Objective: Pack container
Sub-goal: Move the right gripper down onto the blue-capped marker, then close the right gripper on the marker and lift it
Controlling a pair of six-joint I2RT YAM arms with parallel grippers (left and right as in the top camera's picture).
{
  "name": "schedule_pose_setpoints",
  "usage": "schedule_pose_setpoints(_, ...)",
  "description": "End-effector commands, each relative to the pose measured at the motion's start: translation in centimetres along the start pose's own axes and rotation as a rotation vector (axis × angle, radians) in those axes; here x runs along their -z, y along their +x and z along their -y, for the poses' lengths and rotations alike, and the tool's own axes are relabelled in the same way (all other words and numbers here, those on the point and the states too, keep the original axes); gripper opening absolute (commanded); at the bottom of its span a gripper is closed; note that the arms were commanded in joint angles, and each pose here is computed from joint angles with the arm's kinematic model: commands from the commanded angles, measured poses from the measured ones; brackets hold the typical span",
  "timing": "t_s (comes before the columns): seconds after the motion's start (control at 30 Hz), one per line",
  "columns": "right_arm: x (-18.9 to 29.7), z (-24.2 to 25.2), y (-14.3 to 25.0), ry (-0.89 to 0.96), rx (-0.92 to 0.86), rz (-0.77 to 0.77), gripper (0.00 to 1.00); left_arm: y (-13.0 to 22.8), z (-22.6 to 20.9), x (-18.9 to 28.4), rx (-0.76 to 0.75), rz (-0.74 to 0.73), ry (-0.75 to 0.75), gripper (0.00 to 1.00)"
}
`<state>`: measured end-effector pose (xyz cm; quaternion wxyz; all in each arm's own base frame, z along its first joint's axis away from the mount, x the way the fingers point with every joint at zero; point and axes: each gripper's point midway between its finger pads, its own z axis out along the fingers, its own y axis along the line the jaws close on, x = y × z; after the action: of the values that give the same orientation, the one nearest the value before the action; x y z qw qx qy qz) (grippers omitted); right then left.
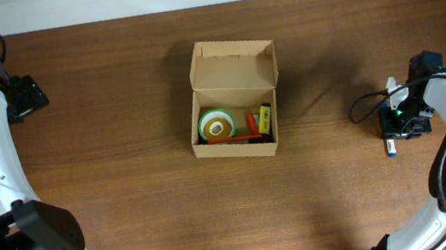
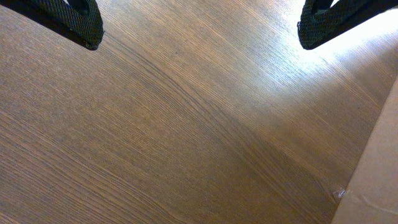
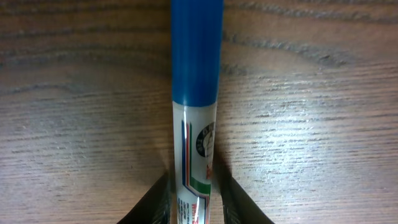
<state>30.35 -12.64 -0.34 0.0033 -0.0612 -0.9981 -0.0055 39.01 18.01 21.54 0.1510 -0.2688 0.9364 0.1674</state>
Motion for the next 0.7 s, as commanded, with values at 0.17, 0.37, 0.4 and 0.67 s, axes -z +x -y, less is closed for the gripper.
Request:
schedule_pose_setpoints(0.17,-1.5,-0.3,0.2,-0.023,-0.005,-0.030,0.24,-0.1,-0.5,1.0,-0.002,0.022,0.006,1.00)
schedule_pose_setpoints(0.37,-1.8,-0.7,0.0,-0.045,-0.006,-0.023,0.06,-0.1,-0.5,1.0,-0.002,0.022,0.006,1.00)
schedule_pose_setpoints(0.4,-1.8,-0.7,0.0,-0.046,-0.006,-0.024,0.04,-0.1,-0.5,1.0,-0.002,0.022,0.006,1.00)
schedule_pose_setpoints(0.67,-0.8,-1.0,-1.1,-0.077,-0.091,-0.001,0.04,-0.1,-0.5,1.0,-0.002,0.022,0.006,1.00)
